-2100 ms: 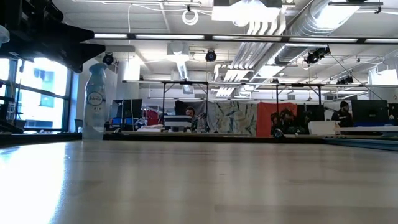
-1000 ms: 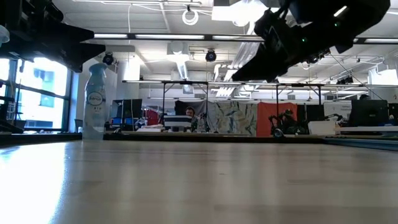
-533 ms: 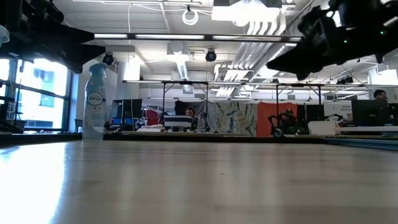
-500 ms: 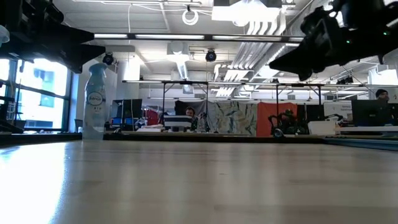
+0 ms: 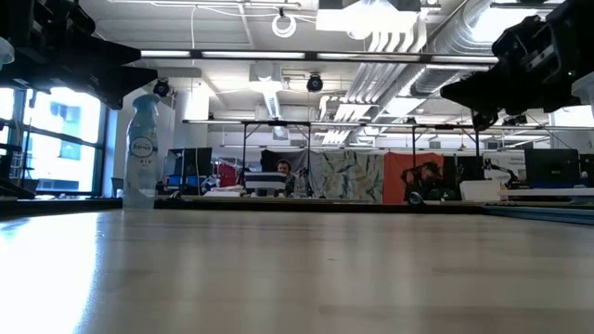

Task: Sort microfiber towel by color & place in baskets
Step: Return to Home Position

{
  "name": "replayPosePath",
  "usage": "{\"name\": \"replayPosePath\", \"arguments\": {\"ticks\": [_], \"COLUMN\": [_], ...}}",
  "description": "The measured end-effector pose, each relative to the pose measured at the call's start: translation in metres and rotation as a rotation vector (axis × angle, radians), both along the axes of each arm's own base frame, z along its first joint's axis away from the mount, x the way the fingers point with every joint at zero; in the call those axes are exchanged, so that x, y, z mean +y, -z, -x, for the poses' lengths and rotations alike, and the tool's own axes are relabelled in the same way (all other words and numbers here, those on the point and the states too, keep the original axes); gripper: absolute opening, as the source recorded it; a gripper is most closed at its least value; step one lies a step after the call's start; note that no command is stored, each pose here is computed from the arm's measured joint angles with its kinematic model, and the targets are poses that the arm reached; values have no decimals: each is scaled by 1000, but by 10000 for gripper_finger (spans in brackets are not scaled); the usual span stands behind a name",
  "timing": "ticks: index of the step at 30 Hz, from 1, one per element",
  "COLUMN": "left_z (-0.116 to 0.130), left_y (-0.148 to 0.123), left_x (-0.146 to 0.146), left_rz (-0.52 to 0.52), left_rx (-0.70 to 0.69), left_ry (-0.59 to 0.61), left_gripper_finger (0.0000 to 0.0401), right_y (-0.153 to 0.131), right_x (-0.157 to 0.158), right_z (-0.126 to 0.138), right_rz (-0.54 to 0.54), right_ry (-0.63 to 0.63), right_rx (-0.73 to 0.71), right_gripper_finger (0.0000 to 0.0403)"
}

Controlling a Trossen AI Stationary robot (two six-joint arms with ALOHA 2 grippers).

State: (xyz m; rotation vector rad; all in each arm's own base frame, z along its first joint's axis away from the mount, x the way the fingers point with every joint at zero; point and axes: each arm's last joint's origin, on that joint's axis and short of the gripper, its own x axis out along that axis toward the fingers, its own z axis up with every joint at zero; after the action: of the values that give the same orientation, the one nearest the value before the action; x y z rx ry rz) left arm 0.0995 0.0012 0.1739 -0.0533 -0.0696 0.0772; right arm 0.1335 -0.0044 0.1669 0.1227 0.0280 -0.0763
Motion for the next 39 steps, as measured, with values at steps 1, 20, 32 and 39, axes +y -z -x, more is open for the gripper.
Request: {"name": "replayPosePath", "arguments": {"ticks": [1,20,32,39], "left_z": [0,0,0,0], "left_y": [0,0,0,0], "left_x": [0,0,0,0], "left_rz": [0,0,0,-1], "left_rx": [0,0,0,0], "left_ry": [0,1,1,4], "left_gripper_finger": [234,234,234,234], "right_y": [1,-1,2,3], "right_x": [0,2,3,2], "right_z": [2,25,33,33], "right_rz": [0,-1,-9,-9], "right_ry": [-12,-65,-65,-56], "right_rx": [-12,-27,-4,-1], "right_gripper_finger": [0,0,0,0]}}
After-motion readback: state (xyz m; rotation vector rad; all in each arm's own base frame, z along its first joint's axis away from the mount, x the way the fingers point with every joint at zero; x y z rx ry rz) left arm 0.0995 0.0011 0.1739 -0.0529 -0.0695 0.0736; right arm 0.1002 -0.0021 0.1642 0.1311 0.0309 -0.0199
